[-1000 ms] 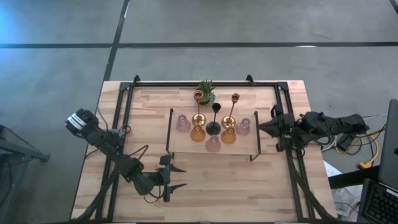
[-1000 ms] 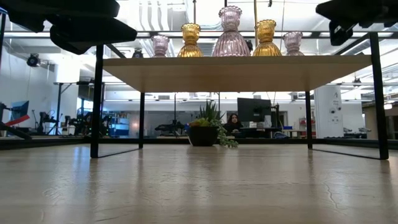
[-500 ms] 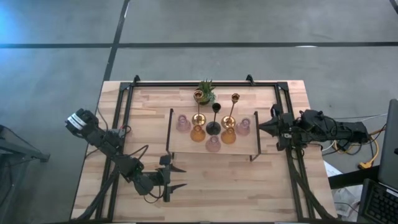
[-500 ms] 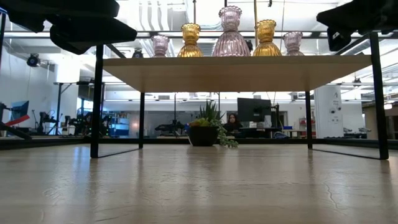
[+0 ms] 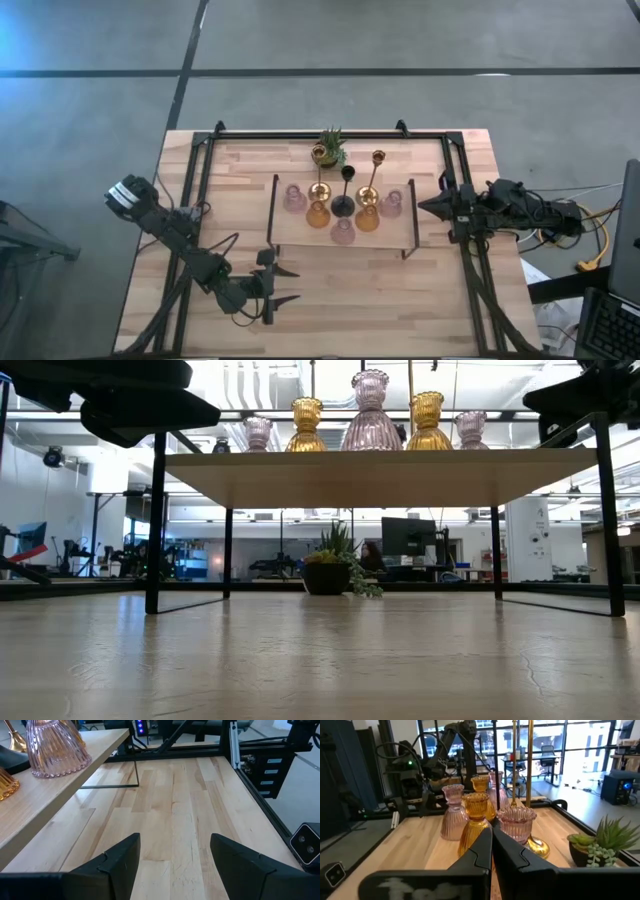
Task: Pick & Place candle stick holders
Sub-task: Return to Home Position
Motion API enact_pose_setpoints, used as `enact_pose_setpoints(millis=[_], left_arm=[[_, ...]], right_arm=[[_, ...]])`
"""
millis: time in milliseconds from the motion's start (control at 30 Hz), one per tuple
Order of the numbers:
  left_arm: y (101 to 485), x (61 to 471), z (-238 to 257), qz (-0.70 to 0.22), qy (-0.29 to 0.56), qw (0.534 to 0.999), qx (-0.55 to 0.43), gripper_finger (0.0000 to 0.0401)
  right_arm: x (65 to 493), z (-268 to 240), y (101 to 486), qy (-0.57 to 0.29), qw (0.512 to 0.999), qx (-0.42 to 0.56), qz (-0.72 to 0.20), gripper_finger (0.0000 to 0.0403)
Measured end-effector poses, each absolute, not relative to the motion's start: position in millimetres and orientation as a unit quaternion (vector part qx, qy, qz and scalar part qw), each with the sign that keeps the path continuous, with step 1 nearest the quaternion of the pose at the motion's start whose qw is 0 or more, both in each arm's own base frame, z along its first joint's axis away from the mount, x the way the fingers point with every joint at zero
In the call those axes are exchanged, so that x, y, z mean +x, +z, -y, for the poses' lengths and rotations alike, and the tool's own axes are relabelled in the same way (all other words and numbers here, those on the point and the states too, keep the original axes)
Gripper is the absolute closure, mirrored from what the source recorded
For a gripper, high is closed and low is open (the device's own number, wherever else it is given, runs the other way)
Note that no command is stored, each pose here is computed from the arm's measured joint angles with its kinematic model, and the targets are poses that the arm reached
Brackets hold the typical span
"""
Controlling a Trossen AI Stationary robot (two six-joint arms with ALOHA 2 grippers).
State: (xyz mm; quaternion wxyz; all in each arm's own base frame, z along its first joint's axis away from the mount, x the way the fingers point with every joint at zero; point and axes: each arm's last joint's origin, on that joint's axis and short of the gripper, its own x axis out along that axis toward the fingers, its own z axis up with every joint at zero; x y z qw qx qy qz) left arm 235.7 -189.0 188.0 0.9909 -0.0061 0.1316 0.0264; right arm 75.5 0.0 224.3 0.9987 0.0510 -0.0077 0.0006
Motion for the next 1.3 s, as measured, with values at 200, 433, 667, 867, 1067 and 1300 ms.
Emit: enact_pose_setpoints(millis=[200, 433, 667, 867, 1067, 1300], left_arm=[[187, 236, 189, -0.133, 0.027, 0.991, -0.005, 0.0156], [187, 236, 189, -0.133, 0.027, 0.991, -0.004, 0.0156], [187, 236, 189, -0.133, 0.027, 0.991, -0.004, 0.0156], [187, 235, 189, -0.133, 0.027, 0.991, -0.004, 0.0156], [187, 235, 189, -0.133, 0.026, 0.991, -0.004, 0.0156], [187, 235, 189, -0.133, 0.026, 0.991, -0.004, 0.0156]], right_arm=[[76, 0, 224, 0.001, 0.998, 0.068, 0.009, 0.0395], [76, 0, 223, 0.001, 0.999, 0.041, 0.005, 0.0394], [76, -2, 219, 0.026, 0.999, 0.035, -0.013, 0.0394], [77, -1, 213, 0.026, 0.999, 0.009, -0.025, 0.0394], [80, -2, 209, 0.027, 0.999, -0.011, -0.02, 0.0394], [80, -2, 208, 0.031, 0.999, -0.019, -0.02, 0.0394]])
